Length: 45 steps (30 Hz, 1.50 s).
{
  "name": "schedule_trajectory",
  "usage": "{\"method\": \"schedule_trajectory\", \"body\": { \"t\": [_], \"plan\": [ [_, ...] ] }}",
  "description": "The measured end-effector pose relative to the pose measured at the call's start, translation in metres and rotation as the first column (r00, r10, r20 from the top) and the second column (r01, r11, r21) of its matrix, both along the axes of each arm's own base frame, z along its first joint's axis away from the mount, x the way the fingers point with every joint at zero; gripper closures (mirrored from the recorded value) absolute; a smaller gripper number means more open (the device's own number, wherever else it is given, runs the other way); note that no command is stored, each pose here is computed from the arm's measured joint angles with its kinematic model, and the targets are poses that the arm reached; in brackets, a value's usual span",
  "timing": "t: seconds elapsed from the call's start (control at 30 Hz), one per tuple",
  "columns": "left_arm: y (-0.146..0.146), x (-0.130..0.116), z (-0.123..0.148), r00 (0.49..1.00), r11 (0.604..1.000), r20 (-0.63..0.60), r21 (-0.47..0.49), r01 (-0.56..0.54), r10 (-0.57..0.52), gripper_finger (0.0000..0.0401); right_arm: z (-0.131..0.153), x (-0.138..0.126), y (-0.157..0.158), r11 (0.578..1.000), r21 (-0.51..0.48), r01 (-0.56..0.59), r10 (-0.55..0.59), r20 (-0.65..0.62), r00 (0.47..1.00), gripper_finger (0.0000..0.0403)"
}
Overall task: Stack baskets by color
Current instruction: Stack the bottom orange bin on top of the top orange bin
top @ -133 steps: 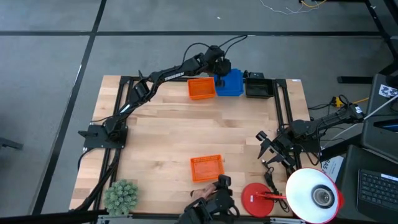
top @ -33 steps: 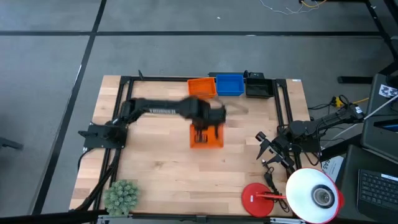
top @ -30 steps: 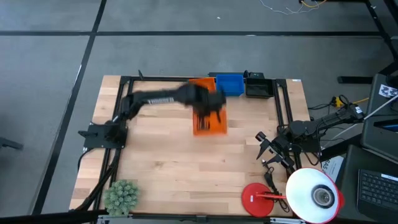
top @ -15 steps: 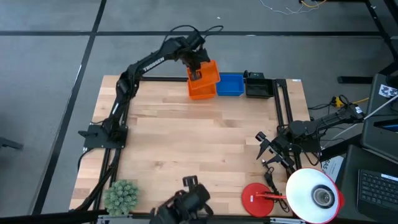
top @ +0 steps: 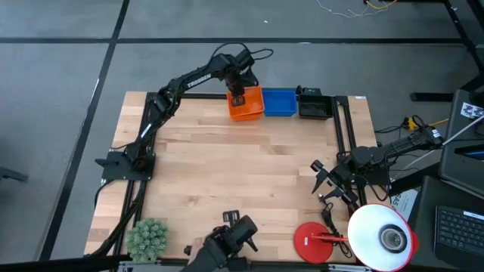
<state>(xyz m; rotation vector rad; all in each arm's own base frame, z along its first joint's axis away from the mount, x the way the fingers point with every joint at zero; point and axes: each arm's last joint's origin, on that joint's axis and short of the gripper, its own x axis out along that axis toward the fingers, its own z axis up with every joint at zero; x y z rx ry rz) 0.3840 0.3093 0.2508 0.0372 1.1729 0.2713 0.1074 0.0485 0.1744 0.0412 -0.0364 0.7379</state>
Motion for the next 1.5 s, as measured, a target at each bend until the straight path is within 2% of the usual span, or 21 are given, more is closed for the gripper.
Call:
{"method": "schedule_trajectory", "body": {
  "t": [0.13,0.23,0.47,0.63,0.87,0.93,1.03,1.17,1.23,1.37,1.5],
  "plan": [
    [0.002,-0.003,-0.004,0.999,1.0,-0.031,0.021,0.006,-0.006,0.0401,-0.001,0.0,0.0,1.0,-0.003,0.0,0.0,-0.005,1.0,0.0235],
    [0.004,-0.008,-0.007,0.998,1.0,-0.057,0.001,-0.006,0.006,0.0401,-0.001,0.0,0.0,1.0,-0.003,0.0,0.0,-0.007,1.0,0.0235],
    [0.003,-0.002,-0.014,0.998,1.0,-0.068,0.01,0.006,-0.006,0.0397,-0.001,0.0,0.0,1.0,-0.004,0.0,0.0,-0.01,1.0,0.0235],
    [-0.003,0.002,-0.013,0.997,0.999,-0.067,0.022,0.038,-0.036,0.0369,-0.001,0.0,0.0,1.0,-0.005,0.0,0.0,-0.013,1.0,0.0235],
    [-0.006,0.005,-0.012,0.998,1.0,-0.061,0.013,0.018,-0.017,0.0323,-0.001,0.0,0.0,1.0,-0.005,0.0,0.0,-0.013,1.0,0.0235],
    [-0.009,0.006,-0.009,0.997,1.0,-0.073,0.024,0.016,-0.015,0.0317,-0.001,0.0,0.0,1.0,-0.006,0.0,0.0,-0.013,1.0,0.0235],
    [-0.012,0.01,0.003,0.997,0.996,-0.075,0.093,0.002,0.005,0.0314,-0.001,0.0,0.0,1.0,-0.005,0.0,0.0,-0.013,1.0,0.0235],
    [-0.024,0.019,0.019,1.0,0.994,-0.022,0.107,-0.01,0.012,0.0316,-0.001,0.0,0.0,1.0,-0.006,0.0,0.0,-0.013,1.0,0.0235],
    [-0.039,0.024,0.025,1.0,0.999,0.021,0.049,0.0,-0.001,0.0315,-0.001,0.0,0.0,1.0,-0.005,0.0,0.0,-0.015,1.0,0.0235],
    [-0.07,0.034,0.023,0.997,0.981,0.071,-0.188,0.052,-0.039,0.0315,-0.002,0.0,0.0,1.0,-0.008,-0.001,0.0,-0.023,1.0,0.0235],
    [-0.086,0.047,-0.011,0.998,0.966,0.033,-0.252,0.054,-0.047,0.032,-0.002,0.0,0.0,1.0,-0.008,-0.001,0.0,-0.024,1.0,0.0235]
  ]
}}
